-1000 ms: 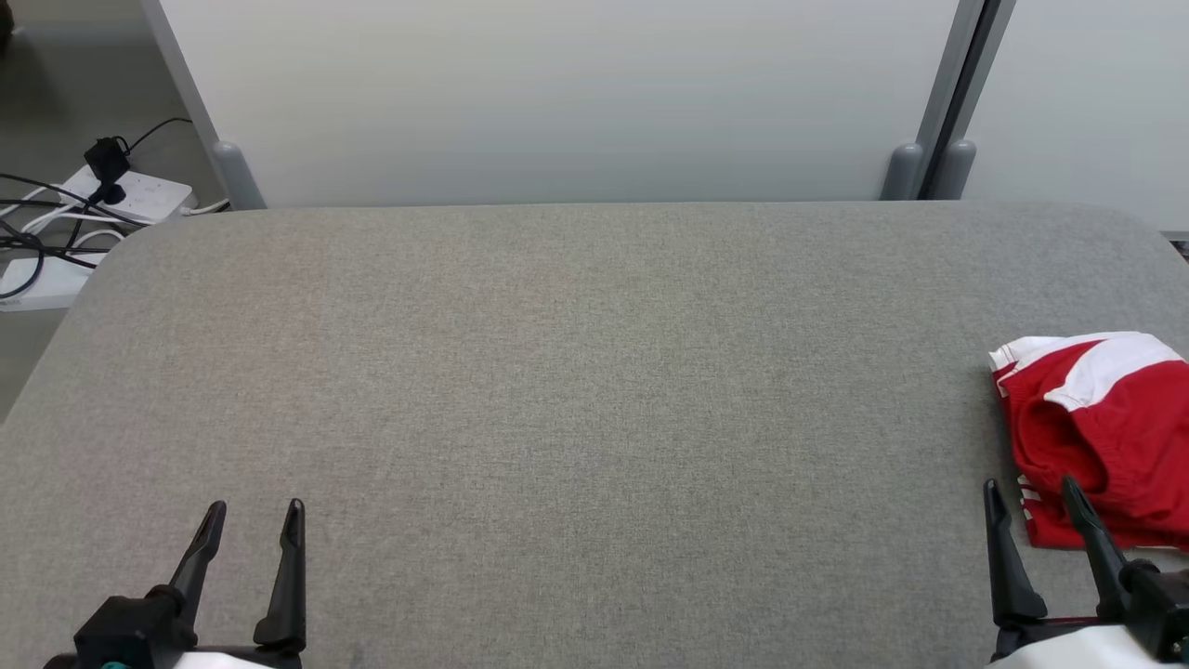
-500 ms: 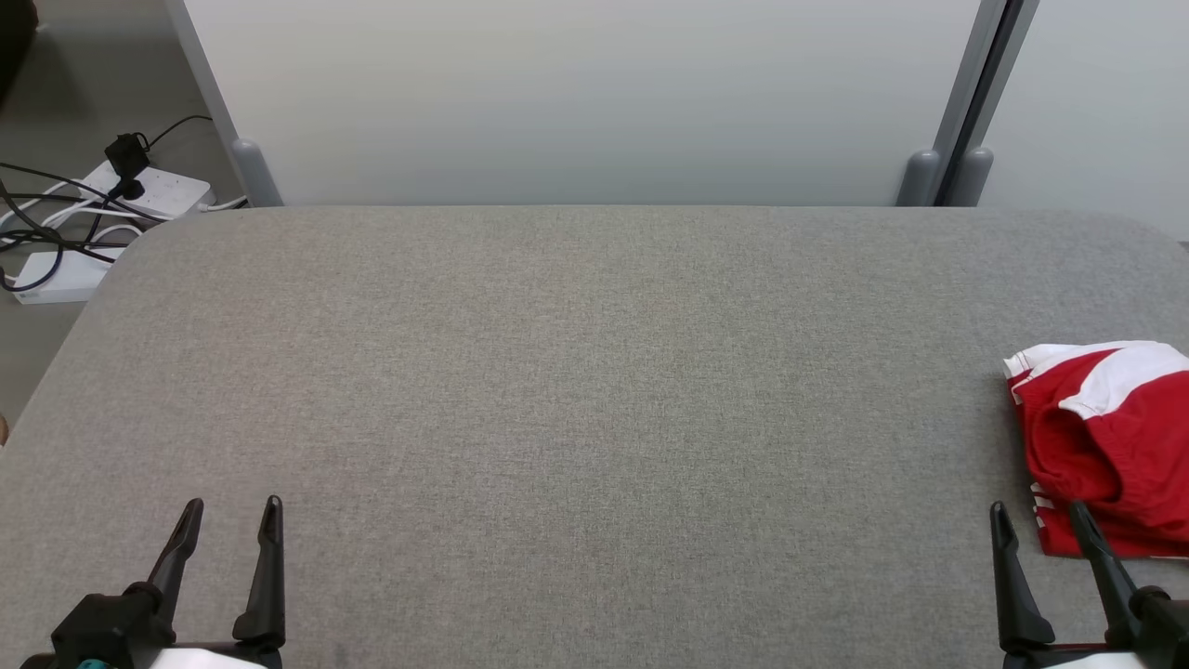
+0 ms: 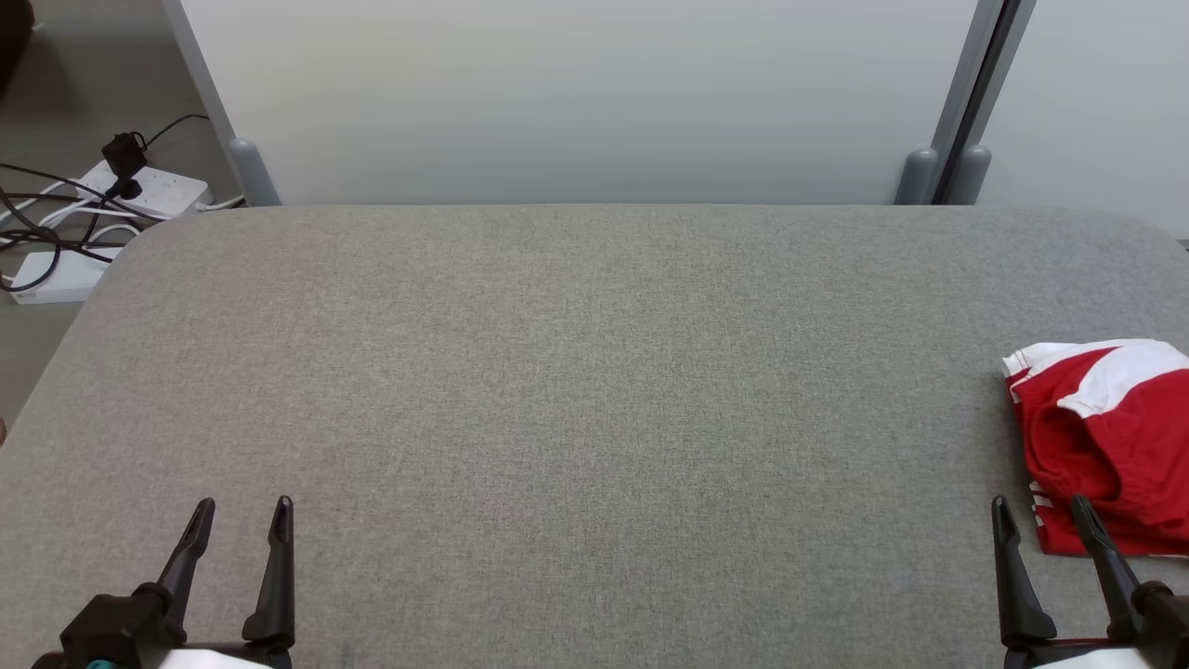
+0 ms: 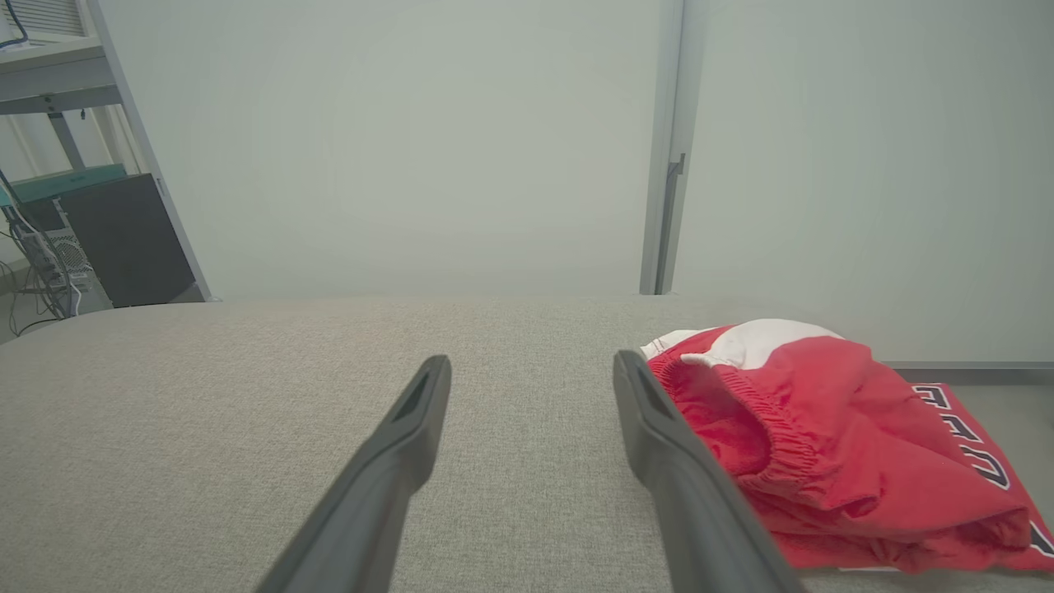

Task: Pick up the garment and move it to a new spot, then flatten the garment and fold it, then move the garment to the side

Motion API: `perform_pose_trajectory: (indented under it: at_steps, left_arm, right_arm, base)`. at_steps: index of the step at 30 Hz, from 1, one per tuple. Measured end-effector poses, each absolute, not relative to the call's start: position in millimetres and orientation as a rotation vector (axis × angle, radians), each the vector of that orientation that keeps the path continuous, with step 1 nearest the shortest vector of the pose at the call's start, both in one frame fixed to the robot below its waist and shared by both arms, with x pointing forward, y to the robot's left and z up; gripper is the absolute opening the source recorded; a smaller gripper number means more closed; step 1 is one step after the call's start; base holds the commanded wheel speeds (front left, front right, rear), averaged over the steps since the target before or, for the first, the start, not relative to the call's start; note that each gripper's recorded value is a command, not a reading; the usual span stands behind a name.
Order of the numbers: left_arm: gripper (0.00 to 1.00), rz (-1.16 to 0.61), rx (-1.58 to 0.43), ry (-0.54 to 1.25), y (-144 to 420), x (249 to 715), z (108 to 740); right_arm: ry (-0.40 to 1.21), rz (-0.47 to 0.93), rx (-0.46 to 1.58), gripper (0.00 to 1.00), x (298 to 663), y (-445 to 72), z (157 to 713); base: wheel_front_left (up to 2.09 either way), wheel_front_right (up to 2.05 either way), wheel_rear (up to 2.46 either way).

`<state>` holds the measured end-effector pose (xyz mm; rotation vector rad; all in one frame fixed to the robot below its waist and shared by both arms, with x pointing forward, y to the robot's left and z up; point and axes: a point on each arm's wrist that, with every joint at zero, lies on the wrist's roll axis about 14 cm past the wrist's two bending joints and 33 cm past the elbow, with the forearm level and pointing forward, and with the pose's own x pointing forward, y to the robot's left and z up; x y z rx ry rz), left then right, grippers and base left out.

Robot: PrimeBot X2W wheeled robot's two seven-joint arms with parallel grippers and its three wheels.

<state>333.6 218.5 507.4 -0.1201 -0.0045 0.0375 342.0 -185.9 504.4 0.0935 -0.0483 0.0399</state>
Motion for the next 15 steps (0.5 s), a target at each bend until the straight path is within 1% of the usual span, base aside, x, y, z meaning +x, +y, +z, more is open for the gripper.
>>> perform_pose_trajectory:
  at_steps: [4, 5, 9, 15]
  left_arm:
    - [1.0, 0.039, -0.118, -0.007, 218, 333, 507]
    - [0.0, 0.041, -0.117, -0.003, 217, 333, 506]
    - [0.0, 0.047, -0.154, 0.06, 207, 326, 485]
    - [0.0, 0.063, -0.211, 0.083, 210, 326, 482]
  right_arm:
    - [-0.048, 0.042, 0.094, 1.0, 342, -185, 504]
    - [-0.043, 0.041, 0.098, 0.0, 342, -185, 503]
    - [-0.003, 0.035, 0.121, 0.0, 338, -183, 490]
    - [0.005, 0.018, 0.194, 0.0, 337, -186, 487]
  base:
    - [0.0, 0.0, 0.0]
    - [0.0, 0.0, 0.0]
    - [0.0, 0.0, 0.0]
    - [0.0, 0.0, 0.0]
